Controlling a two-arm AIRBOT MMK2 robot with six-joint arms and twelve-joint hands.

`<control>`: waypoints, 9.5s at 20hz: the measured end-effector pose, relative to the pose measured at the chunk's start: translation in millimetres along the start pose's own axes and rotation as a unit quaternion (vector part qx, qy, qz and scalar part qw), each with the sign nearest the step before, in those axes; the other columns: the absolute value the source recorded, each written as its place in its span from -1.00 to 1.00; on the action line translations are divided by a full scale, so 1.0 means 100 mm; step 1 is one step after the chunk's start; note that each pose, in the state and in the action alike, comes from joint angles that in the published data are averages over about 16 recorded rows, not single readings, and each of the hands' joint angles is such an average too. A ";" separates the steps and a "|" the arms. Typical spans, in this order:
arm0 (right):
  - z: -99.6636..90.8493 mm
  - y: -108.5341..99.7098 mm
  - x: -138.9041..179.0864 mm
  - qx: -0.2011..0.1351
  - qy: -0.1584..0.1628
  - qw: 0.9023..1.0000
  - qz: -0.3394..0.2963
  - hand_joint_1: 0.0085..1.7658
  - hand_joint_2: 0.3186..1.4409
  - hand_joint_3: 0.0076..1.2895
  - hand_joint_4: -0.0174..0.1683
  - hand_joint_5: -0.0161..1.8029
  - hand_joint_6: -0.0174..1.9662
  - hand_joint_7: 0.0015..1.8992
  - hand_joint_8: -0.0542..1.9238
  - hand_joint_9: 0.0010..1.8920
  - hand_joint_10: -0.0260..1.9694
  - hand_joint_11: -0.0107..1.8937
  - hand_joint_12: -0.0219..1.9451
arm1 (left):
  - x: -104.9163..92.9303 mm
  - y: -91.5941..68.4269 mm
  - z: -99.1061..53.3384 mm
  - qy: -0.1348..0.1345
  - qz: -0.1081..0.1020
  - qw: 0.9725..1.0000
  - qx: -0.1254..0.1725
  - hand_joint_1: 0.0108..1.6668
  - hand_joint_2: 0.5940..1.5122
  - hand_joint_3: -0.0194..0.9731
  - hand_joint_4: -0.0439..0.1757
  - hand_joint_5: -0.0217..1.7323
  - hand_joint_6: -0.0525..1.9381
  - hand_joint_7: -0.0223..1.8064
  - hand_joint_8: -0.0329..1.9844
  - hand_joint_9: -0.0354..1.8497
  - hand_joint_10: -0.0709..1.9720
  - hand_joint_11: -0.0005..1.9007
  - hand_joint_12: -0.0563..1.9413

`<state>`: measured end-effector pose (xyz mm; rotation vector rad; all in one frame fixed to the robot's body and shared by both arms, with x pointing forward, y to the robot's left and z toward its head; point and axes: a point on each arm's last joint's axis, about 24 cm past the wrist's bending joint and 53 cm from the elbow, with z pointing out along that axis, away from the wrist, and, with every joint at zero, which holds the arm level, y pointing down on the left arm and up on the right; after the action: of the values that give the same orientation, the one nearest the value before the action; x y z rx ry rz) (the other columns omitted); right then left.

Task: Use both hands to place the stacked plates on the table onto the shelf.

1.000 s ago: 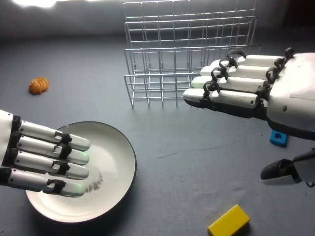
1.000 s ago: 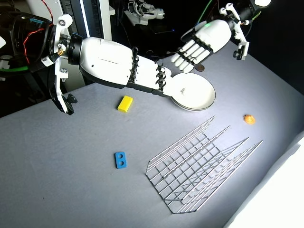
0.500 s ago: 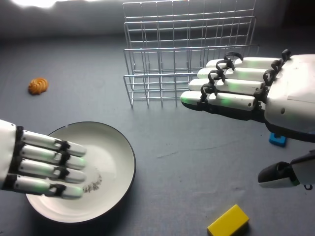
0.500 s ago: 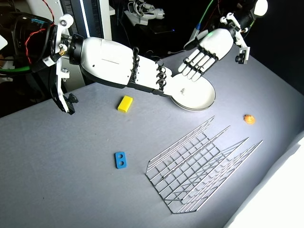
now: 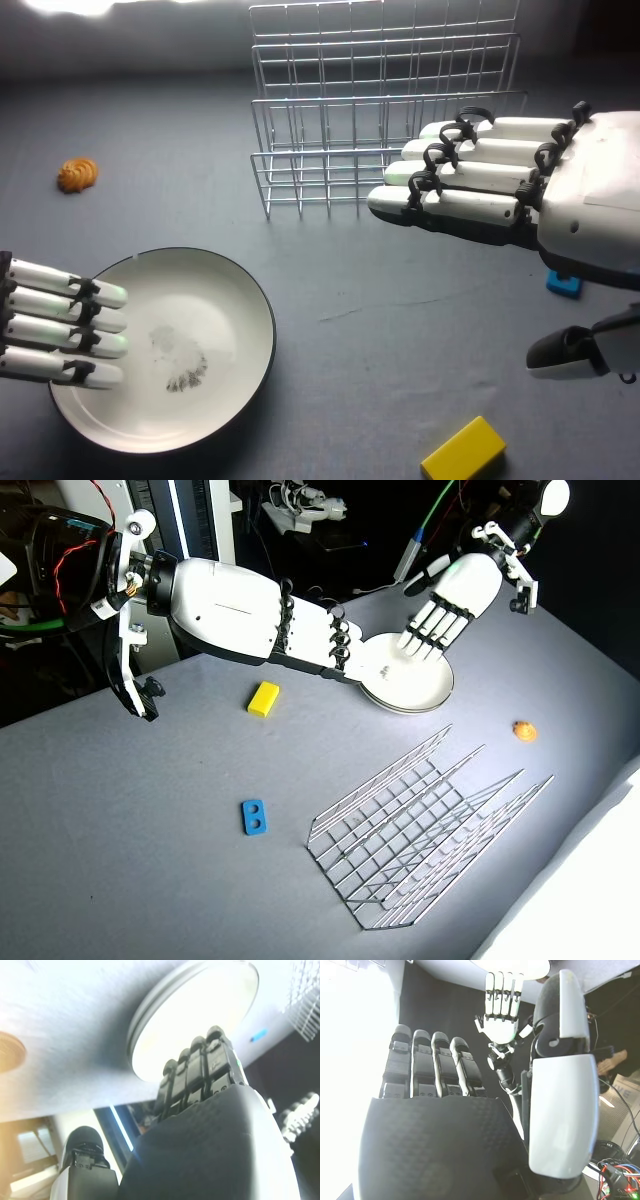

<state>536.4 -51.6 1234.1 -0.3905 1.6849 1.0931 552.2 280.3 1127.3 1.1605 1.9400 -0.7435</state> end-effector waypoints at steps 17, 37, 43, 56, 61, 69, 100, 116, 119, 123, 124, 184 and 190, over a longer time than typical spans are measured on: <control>0.01 0.02 0.02 -0.001 0.002 1.000 -0.004 0.18 0.12 -0.98 -0.82 -0.96 -0.96 -0.98 -0.93 -0.99 -0.97 -0.97 -0.82 | 0.28 0.03 0.08 0.053 -0.008 0.998 -0.029 -0.99 0.05 -0.94 -0.67 -0.96 -0.96 -0.93 -0.97 -0.93 -0.92 -0.98 -0.96; 0.00 0.01 0.07 0.001 0.010 1.000 -0.008 0.11 0.25 -0.98 -0.81 -0.97 -0.96 -0.98 -0.93 -0.99 -0.97 -0.97 -0.95 | 0.20 -0.02 0.18 0.031 -0.036 0.998 -0.039 -0.99 0.07 -0.93 -0.63 -0.95 -0.95 -0.94 -0.95 -0.94 -0.92 -0.98 -0.96; 0.00 0.01 0.07 0.000 0.010 1.000 -0.009 0.08 0.28 -0.98 -0.81 -0.97 -0.96 -0.98 -0.93 -0.99 -0.97 -0.97 -0.96 | 0.19 0.14 0.09 0.032 -0.036 0.996 -0.069 -0.99 0.08 -0.93 -0.62 -0.95 -0.95 -0.95 -0.96 -0.94 -0.92 -0.98 -0.96; 0.01 0.02 0.09 -0.001 0.012 1.000 -0.013 0.03 0.36 -0.98 -0.81 -0.97 -0.96 -0.98 -0.93 -0.99 -0.97 -0.97 -0.96 | 0.28 -0.03 0.29 0.037 -0.070 0.994 -0.078 -1.00 0.09 -0.93 -0.65 -0.98 -0.97 -0.98 -0.97 -0.94 -0.92 -0.98 -0.94; 0.05 0.03 0.12 -0.007 0.015 1.000 -0.024 0.06 0.37 -0.98 -0.81 -0.97 -0.96 -0.98 -0.93 -0.99 -0.97 -0.97 -0.96 | 0.25 -0.14 0.44 0.024 -0.094 0.993 -0.073 -1.00 0.09 -0.93 -0.65 -0.98 -0.97 -0.98 -0.98 -0.94 -0.92 -0.98 -0.94; 0.25 0.16 0.22 -0.038 0.021 0.997 -0.061 0.18 0.35 -0.98 -0.81 -0.97 -0.96 -0.98 -0.93 -0.99 -0.97 -0.96 -0.95 | 0.17 -0.26 0.64 -0.002 -0.136 0.988 -0.073 -1.00 0.10 -0.93 -0.67 -0.98 -0.98 -0.98 -0.98 -0.94 -0.92 -0.98 -0.94; 1.41 0.19 0.80 -0.087 0.060 0.973 -0.207 0.24 0.34 -0.98 -0.79 -0.88 -0.96 -0.91 -0.93 -0.90 -0.97 -0.98 -0.40 | 0.10 -0.29 0.76 -0.027 -0.184 0.979 -0.086 -1.00 0.12 -0.93 -0.70 -0.98 -0.98 -0.98 -0.98 -0.94 -0.92 -0.98 -0.94; 1.61 0.32 0.91 -0.110 0.050 0.967 -0.225 0.28 0.28 -0.98 -0.88 -0.28 -0.50 -0.22 -0.65 -0.16 -0.64 -0.33 0.14 | 0.04 -0.23 0.73 -0.039 -0.188 0.978 -0.088 -0.99 0.09 -0.93 -0.67 -0.98 -0.98 -0.98 -0.98 -0.93 -0.92 -0.98 -0.94; 1.62 0.35 0.89 -0.115 0.044 0.966 -0.226 0.30 0.21 -0.99 -0.88 -0.19 -0.32 -0.11 -0.50 -0.01 -0.62 -0.16 0.15 | -0.01 -0.17 0.70 -0.048 -0.186 0.977 -0.092 -1.00 0.08 -0.93 -0.63 -0.97 -0.98 -0.96 -0.98 -0.93 -0.92 -0.98 -0.94; 1.62 0.38 0.88 -0.120 0.038 0.966 -0.224 0.32 0.14 -0.99 -0.87 -0.16 -0.11 -0.06 -0.32 0.10 -0.61 -0.06 0.14 | -0.13 -0.04 0.60 -0.070 -0.186 0.974 -0.105 -1.00 0.08 -0.93 -0.61 -0.96 -0.97 -0.95 -0.98 -0.93 -0.92 -0.98 -0.94; 1.61 0.38 0.88 -0.120 0.038 0.967 -0.224 0.32 0.13 -0.99 -0.87 -0.15 -0.08 -0.05 -0.28 0.12 -0.61 -0.05 0.14 | -0.17 0.01 0.57 -0.077 -0.186 0.973 -0.109 -1.00 0.08 -0.93 -0.61 -0.95 -0.96 -0.94 -0.97 -0.93 -0.92 -0.98 -0.94; 0.81 0.34 -1.24 -0.056 -0.192 0.978 -0.066 0.35 0.15 -0.99 -0.69 0.10 0.00 0.17 -0.16 0.42 -0.94 -0.03 0.13 | -0.86 0.75 -0.41 -0.169 -0.069 0.967 -0.176 -0.99 0.09 -0.93 -0.65 -0.93 -0.94 -0.92 -0.96 -0.93 -0.92 -0.98 -0.94; 0.81 0.01 -1.48 -0.016 -0.202 0.979 0.005 0.35 0.15 -0.99 -0.69 0.09 0.02 0.16 -0.16 0.42 -0.95 -0.04 0.12 | -0.86 0.36 -0.24 -0.152 -0.018 0.984 -0.091 -0.99 0.09 -0.93 -0.65 -0.94 -0.94 -0.92 -0.96 -0.94 -0.92 -0.98 -0.94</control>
<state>642.5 -22.0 1361.1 -0.1634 1.3108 1.1231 604.8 273.9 1207.3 0.8498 1.7347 -0.7012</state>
